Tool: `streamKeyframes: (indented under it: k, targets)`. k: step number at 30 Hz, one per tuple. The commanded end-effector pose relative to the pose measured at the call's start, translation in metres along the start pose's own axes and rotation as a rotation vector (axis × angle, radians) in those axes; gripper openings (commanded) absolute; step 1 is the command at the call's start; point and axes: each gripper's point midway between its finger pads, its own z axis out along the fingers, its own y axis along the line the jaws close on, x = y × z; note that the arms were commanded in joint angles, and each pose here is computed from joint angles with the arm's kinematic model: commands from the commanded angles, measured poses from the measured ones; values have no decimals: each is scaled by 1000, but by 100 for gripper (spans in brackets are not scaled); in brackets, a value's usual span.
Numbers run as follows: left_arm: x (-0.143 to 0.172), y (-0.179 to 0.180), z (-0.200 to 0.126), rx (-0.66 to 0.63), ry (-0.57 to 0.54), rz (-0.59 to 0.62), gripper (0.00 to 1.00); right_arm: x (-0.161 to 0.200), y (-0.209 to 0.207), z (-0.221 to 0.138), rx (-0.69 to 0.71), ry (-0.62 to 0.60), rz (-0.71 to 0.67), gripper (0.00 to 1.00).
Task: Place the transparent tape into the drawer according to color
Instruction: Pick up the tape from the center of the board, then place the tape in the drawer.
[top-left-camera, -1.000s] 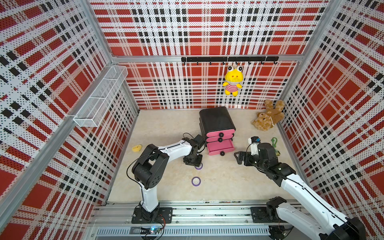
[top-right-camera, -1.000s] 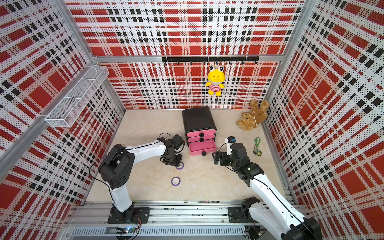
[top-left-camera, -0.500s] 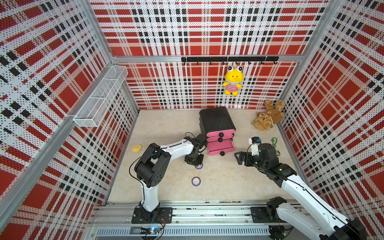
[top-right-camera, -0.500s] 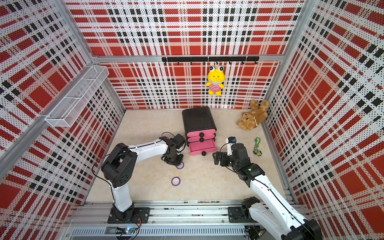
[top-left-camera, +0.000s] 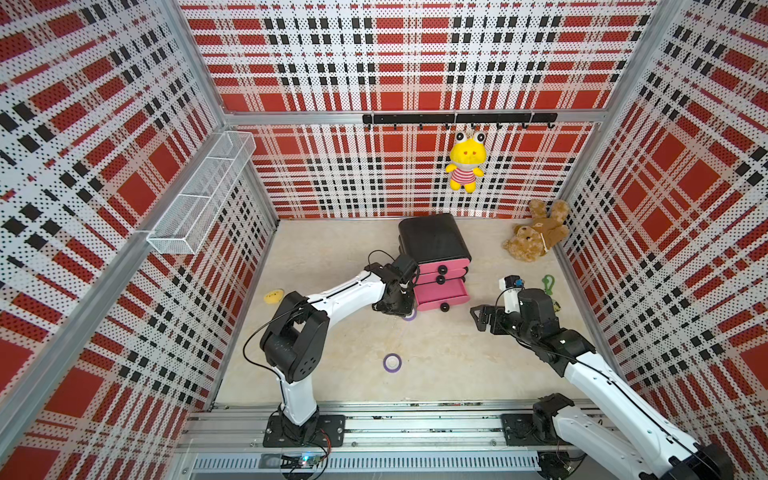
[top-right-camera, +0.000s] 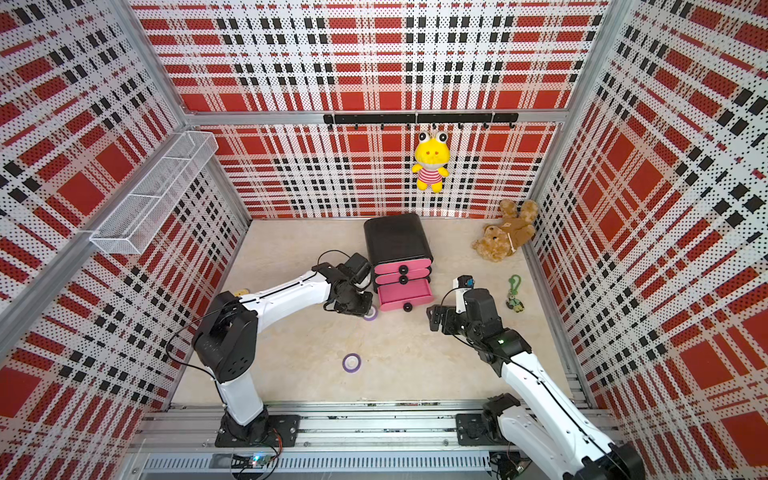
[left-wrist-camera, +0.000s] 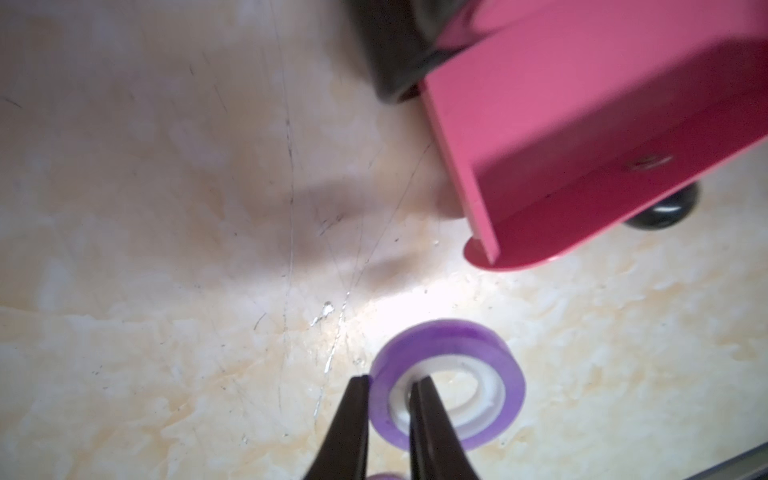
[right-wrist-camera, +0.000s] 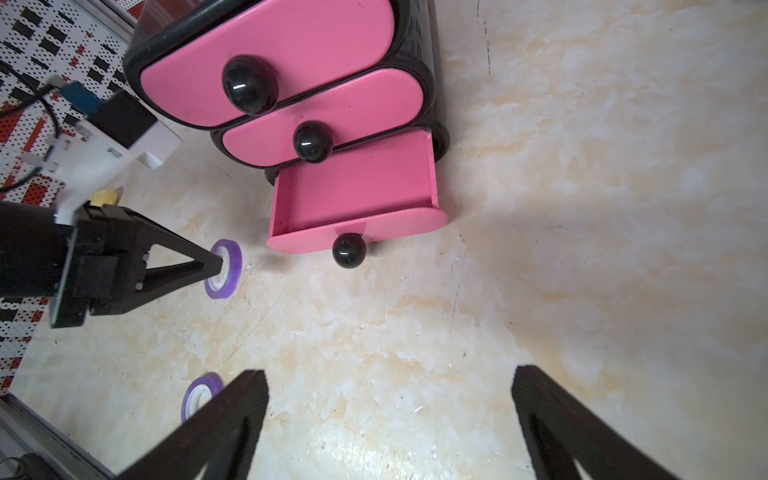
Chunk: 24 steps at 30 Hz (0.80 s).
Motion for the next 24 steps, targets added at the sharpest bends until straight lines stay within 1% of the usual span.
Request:
streamKeyframes:
  k: [1, 6, 11, 19, 24]
  targets:
    - [-13, -18, -22, 68, -78, -41, 0, 1, -5, -3, 11, -9, 6, 100]
    - [-27, -36, -34, 131, -150, -84, 0, -2, -6, -6, 13, -25, 12, 100]
    - [-42, -57, -39, 158, -199, -84, 0, -5, -4, -7, 7, -33, 13, 100]
    - [-53, -76, -34, 131, -235, -75, 0, -5, -6, -9, 14, -37, 13, 100]
    - [-55, -76, -27, 56, -280, -63, 0, -5, -7, -10, 16, -42, 16, 100]
